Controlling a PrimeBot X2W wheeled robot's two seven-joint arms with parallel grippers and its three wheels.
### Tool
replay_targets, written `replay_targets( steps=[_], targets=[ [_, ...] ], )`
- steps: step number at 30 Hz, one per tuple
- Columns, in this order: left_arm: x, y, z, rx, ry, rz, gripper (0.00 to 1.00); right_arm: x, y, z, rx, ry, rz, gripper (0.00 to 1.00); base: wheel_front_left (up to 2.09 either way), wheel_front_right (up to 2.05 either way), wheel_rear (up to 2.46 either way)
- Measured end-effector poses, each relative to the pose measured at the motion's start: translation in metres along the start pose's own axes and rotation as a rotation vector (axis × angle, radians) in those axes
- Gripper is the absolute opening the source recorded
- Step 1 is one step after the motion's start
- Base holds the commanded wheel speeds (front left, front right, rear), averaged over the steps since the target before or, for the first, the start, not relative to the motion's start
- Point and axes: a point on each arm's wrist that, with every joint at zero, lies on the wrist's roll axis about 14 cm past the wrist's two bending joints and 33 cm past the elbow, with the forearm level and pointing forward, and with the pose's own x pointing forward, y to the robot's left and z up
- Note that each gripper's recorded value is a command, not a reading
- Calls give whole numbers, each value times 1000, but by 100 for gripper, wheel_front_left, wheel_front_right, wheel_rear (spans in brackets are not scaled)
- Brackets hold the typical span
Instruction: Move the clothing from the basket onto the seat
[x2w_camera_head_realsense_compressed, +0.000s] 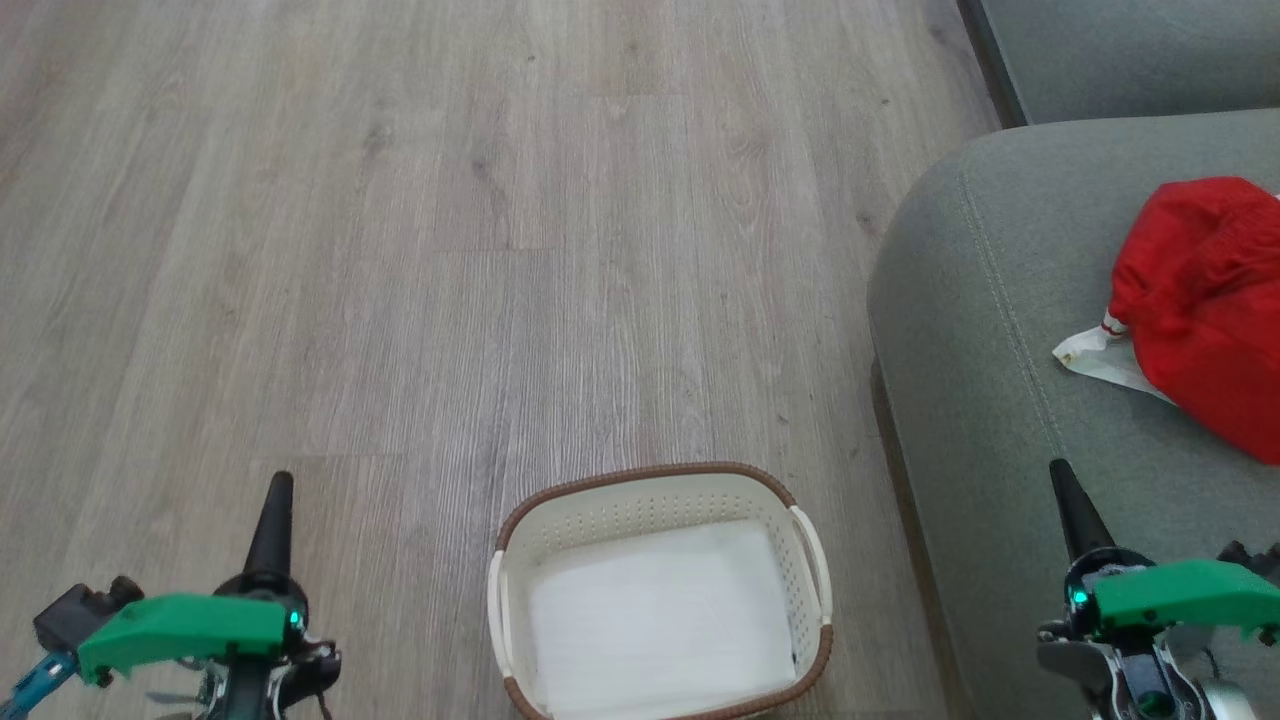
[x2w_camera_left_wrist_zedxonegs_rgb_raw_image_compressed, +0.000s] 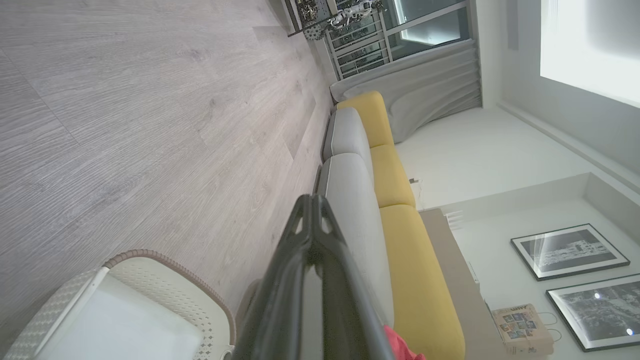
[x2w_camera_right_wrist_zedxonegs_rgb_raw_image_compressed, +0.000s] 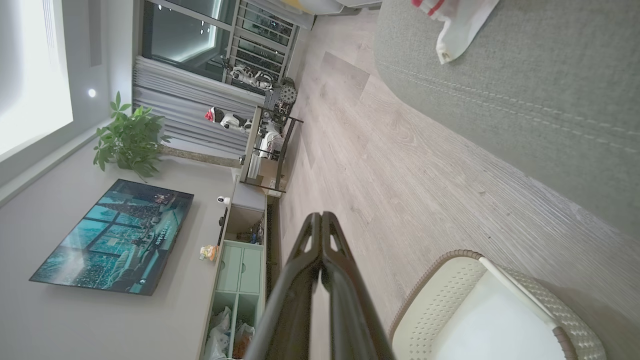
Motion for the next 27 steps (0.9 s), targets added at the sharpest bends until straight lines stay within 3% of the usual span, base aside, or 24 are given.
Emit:
replay_targets(
  steps=[27],
  targets=[
    [6, -8, 5, -305, 7, -31, 0, 3, 6, 7, 286, -19, 25, 0, 0, 0, 0]
  ],
)
